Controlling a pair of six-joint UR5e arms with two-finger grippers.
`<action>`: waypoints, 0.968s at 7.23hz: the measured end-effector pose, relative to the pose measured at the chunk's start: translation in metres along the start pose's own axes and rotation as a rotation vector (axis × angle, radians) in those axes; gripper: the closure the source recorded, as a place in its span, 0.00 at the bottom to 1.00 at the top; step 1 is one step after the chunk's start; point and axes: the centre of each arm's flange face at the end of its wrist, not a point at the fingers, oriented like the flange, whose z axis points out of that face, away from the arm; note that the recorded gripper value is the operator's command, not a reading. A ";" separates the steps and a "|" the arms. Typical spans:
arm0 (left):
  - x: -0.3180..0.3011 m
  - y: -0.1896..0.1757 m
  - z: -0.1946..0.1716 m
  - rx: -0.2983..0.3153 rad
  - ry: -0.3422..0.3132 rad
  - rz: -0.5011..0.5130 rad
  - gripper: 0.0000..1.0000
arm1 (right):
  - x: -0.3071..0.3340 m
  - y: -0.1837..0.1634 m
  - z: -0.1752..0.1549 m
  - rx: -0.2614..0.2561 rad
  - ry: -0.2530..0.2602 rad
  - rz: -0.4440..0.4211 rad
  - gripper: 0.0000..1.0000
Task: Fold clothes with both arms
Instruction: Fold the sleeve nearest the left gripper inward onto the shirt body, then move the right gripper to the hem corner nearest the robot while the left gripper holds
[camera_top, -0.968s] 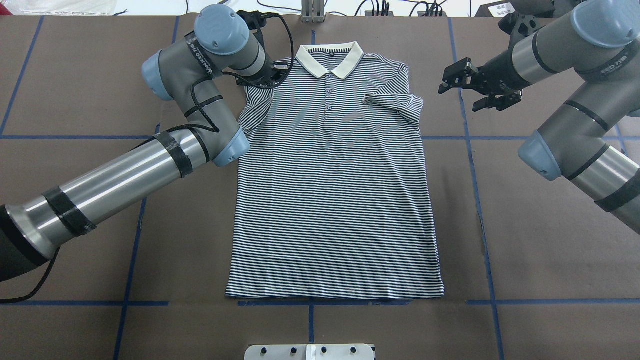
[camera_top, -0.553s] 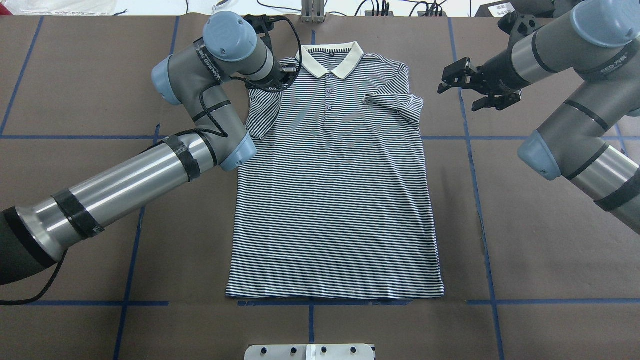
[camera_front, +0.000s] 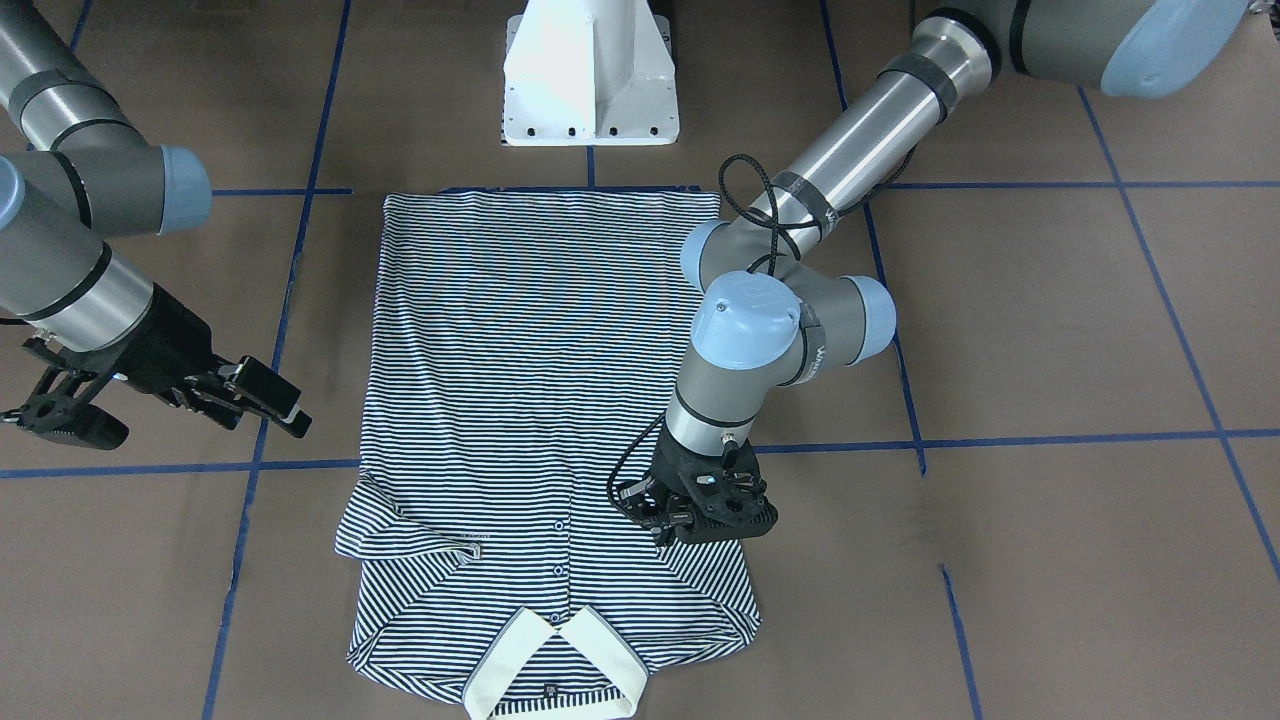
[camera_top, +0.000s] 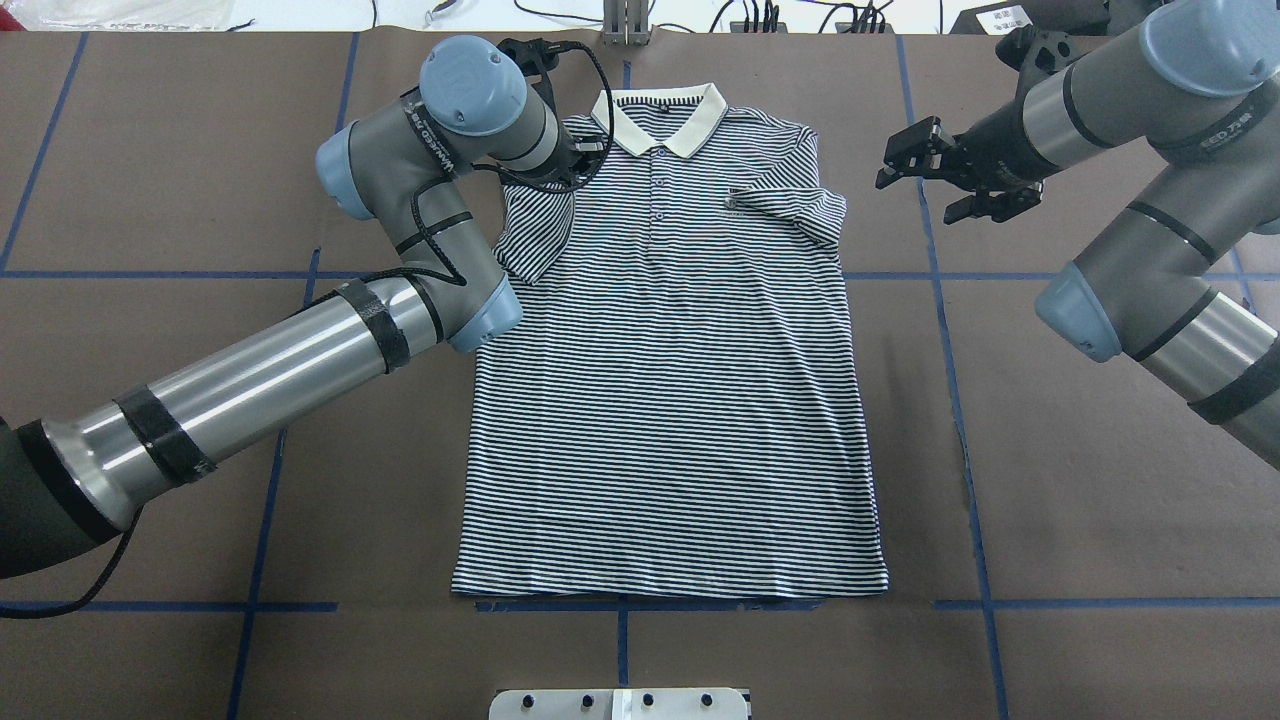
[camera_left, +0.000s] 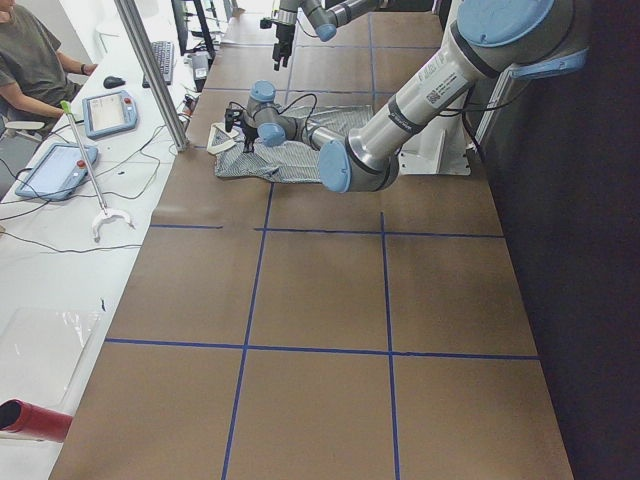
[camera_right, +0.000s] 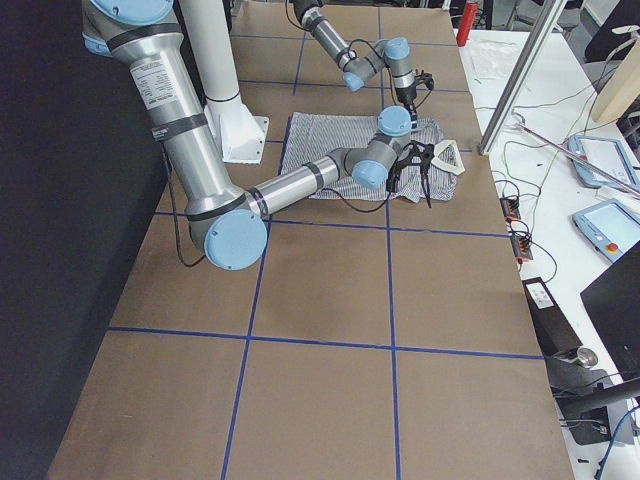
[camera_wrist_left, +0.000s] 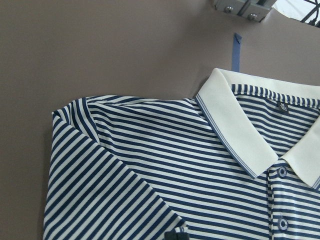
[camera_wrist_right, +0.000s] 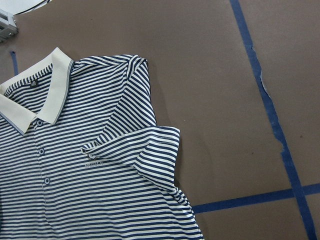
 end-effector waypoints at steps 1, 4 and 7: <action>0.000 0.002 -0.008 0.002 0.016 0.004 0.49 | -0.004 0.006 0.004 -0.008 0.001 0.009 0.00; -0.044 0.058 -0.086 -0.041 0.159 0.035 0.39 | -0.031 0.081 0.038 0.037 0.003 0.154 0.04; -0.084 0.101 -0.138 -0.147 0.225 0.030 0.30 | -0.034 0.244 0.035 0.109 0.063 0.245 0.06</action>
